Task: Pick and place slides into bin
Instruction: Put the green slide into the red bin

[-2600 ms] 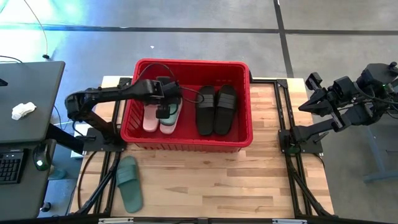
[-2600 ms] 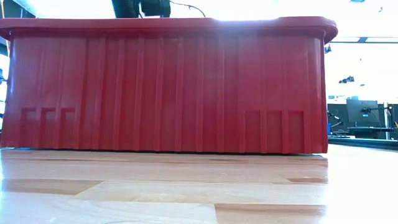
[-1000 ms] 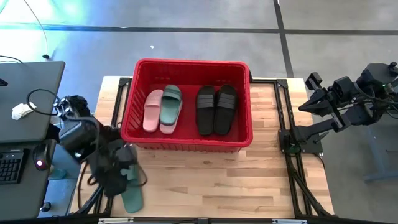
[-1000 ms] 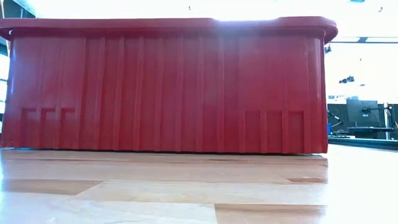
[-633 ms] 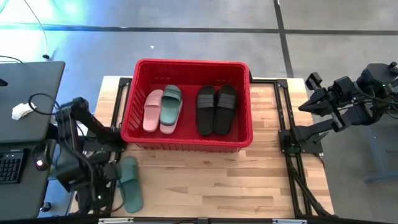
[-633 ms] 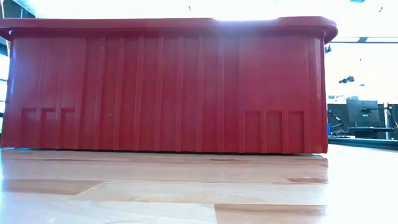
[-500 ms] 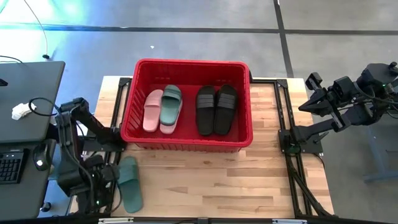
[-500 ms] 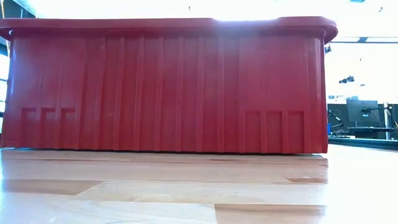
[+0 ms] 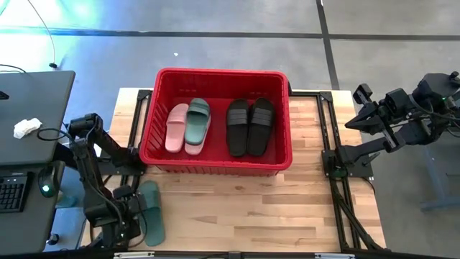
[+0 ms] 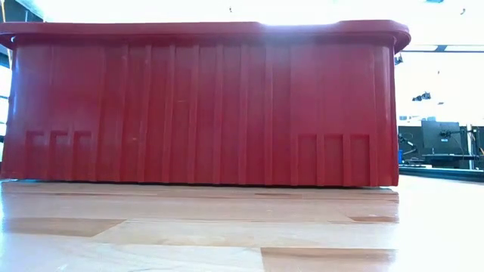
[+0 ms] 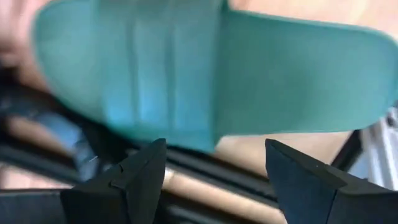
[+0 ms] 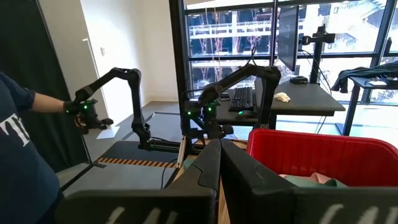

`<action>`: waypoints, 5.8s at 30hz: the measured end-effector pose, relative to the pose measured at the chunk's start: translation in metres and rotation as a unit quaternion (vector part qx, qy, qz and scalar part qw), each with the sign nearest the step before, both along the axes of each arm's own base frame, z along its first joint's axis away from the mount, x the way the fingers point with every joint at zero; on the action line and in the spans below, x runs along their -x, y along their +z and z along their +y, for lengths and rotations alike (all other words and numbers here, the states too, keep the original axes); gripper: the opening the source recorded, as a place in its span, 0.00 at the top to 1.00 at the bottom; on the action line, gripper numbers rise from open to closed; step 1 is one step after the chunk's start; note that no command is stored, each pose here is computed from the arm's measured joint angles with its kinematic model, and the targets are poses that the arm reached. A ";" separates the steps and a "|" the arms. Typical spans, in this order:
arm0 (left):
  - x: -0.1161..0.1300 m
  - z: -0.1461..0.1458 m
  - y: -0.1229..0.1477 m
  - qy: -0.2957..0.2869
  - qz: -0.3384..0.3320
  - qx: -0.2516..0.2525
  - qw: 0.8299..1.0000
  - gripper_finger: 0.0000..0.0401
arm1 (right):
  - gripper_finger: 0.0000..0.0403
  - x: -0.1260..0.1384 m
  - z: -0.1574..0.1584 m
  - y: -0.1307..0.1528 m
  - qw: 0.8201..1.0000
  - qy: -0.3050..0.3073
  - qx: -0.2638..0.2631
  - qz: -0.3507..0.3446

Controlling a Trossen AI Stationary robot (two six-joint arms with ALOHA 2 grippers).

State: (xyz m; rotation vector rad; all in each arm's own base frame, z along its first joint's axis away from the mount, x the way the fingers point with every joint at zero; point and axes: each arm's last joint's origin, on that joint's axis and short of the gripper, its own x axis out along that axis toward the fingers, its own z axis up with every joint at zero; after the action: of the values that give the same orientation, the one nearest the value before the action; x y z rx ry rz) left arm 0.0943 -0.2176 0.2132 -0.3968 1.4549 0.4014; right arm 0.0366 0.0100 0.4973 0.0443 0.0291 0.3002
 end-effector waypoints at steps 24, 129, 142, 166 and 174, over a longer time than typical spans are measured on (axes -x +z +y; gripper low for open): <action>-0.051 -0.026 0.035 -0.029 -0.009 -0.086 0.996 0.36 | 1.00 0.000 0.000 0.000 1.000 0.000 0.000 0.000; -0.120 -0.077 0.201 -0.157 -0.363 -0.146 0.907 1.00 | 1.00 0.000 0.000 0.000 1.000 0.000 0.000 0.000; -0.184 0.032 0.242 -0.208 -0.320 -0.415 0.826 1.00 | 1.00 0.000 0.000 0.000 1.000 0.000 0.000 0.000; -0.179 0.279 0.256 -0.180 0.044 -0.499 0.846 1.00 | 1.00 0.000 0.000 0.000 1.000 0.000 0.000 0.002; -0.134 0.328 0.215 -0.114 0.159 -0.453 0.870 1.00 | 1.00 0.000 0.000 -0.002 1.000 0.000 0.002 0.013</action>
State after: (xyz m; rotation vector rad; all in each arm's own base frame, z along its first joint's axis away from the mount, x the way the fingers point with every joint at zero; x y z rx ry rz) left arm 0.2283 0.1103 0.4280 0.6205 1.4323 0.9261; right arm 0.0365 0.0100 0.4948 0.0440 0.0550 0.2994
